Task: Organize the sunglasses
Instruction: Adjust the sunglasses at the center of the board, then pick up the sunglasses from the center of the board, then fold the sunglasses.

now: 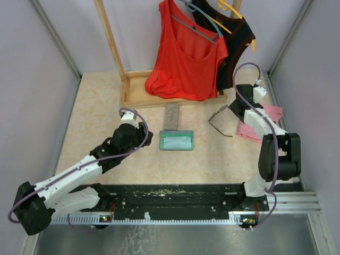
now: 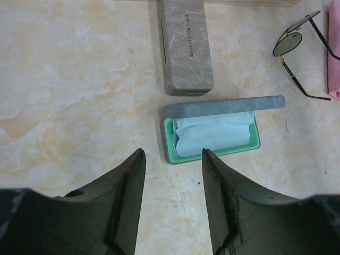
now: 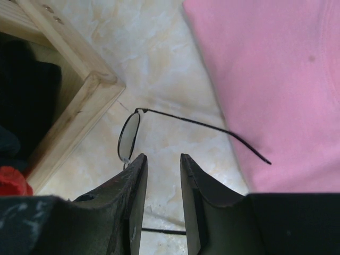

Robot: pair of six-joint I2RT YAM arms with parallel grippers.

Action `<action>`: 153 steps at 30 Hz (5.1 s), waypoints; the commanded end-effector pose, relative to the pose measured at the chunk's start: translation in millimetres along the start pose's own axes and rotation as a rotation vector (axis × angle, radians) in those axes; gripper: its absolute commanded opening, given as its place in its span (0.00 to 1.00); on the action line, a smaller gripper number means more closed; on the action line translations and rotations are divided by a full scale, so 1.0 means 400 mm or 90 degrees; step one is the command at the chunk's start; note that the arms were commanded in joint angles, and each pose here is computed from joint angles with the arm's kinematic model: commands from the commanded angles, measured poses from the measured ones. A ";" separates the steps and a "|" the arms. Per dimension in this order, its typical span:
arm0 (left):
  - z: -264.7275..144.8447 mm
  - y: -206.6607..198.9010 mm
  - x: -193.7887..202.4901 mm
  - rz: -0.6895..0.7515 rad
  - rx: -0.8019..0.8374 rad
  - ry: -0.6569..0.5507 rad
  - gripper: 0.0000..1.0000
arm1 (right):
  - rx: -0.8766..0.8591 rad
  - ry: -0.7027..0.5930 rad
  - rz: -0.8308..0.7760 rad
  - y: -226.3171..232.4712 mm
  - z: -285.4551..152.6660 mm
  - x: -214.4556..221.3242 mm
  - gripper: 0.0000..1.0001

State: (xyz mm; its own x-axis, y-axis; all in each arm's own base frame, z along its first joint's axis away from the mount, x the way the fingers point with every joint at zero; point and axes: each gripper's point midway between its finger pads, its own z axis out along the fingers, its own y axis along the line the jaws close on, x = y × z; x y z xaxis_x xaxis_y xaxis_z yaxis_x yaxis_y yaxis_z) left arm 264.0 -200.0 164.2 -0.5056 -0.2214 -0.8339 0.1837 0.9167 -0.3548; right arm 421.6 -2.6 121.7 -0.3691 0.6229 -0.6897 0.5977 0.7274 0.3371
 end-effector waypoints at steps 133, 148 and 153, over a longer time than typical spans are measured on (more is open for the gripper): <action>-0.056 -0.519 -0.212 -0.063 0.294 -0.217 0.88 | -0.191 -0.022 -0.202 0.186 -0.514 -0.092 0.00; 0.077 -0.529 -0.188 -0.010 0.201 -0.220 0.86 | -0.210 -0.024 -0.194 0.179 -0.541 -0.093 0.00; 0.112 -0.522 -0.197 -0.013 0.190 -0.214 0.84 | -0.209 -0.024 -0.196 0.174 -0.541 -0.091 0.00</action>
State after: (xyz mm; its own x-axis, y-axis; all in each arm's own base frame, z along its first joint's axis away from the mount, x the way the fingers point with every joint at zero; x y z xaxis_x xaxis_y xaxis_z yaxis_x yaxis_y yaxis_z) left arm 291.2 -389.3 271.1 -0.2420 -0.3543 -0.9033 0.4447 0.7869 -0.4278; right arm 323.8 87.5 280.3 -0.5359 0.3267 -0.7785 0.2198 0.9443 0.2450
